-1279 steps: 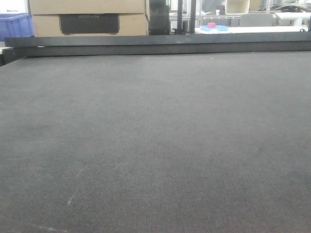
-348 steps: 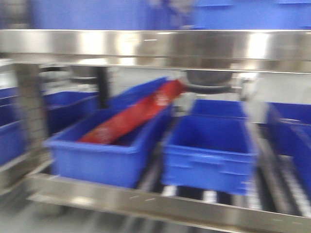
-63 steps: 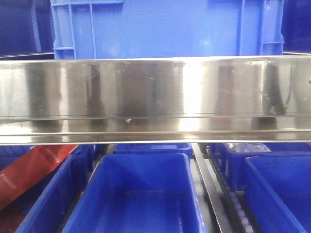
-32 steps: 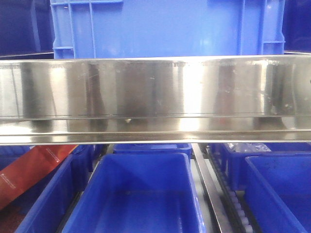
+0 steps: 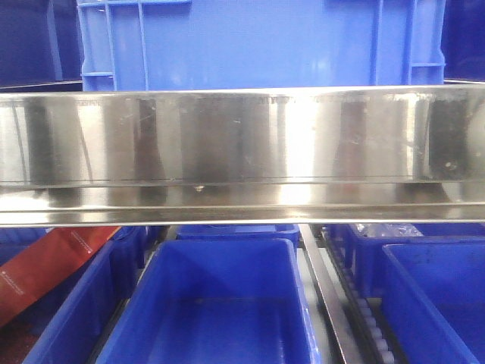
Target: Place valve from conveyor to right shelf box
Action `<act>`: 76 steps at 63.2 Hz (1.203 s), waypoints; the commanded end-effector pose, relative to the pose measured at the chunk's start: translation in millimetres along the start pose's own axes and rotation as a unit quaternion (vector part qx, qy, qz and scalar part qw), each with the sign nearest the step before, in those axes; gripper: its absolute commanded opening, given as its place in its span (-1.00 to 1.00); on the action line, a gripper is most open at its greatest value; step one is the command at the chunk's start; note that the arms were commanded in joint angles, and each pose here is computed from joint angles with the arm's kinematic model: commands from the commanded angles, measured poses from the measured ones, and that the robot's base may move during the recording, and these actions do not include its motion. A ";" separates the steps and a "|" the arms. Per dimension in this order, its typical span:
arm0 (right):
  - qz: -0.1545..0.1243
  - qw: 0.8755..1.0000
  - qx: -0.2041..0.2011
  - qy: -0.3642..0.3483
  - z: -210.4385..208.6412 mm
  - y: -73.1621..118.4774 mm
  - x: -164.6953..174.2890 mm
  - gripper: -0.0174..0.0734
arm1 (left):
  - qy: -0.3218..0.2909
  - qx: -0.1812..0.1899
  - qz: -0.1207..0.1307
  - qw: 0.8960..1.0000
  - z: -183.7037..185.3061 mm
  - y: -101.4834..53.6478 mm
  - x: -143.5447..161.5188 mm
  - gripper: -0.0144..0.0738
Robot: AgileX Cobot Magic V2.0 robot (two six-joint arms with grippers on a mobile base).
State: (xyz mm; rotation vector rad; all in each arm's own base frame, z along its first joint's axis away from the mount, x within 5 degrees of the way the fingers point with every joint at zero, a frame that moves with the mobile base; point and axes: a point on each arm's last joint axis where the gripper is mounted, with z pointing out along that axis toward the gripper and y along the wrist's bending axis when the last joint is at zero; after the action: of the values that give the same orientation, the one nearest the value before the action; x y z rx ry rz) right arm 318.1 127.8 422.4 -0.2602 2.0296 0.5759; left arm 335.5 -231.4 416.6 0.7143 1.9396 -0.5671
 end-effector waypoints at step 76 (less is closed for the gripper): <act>-0.066 0.990 0.059 -0.107 -74.4 -3.2 -15.5 -0.98 | -0.094 -0.099 -0.081 0.987 -82.5 9.9 -25.3 -0.93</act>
State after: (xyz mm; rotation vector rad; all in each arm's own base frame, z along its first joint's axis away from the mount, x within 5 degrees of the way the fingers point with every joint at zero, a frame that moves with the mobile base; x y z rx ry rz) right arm 283.9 95.6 461.9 -0.2443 1.8708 0.4460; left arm 313.3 -186.1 465.7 0.4091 1.8844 -0.5567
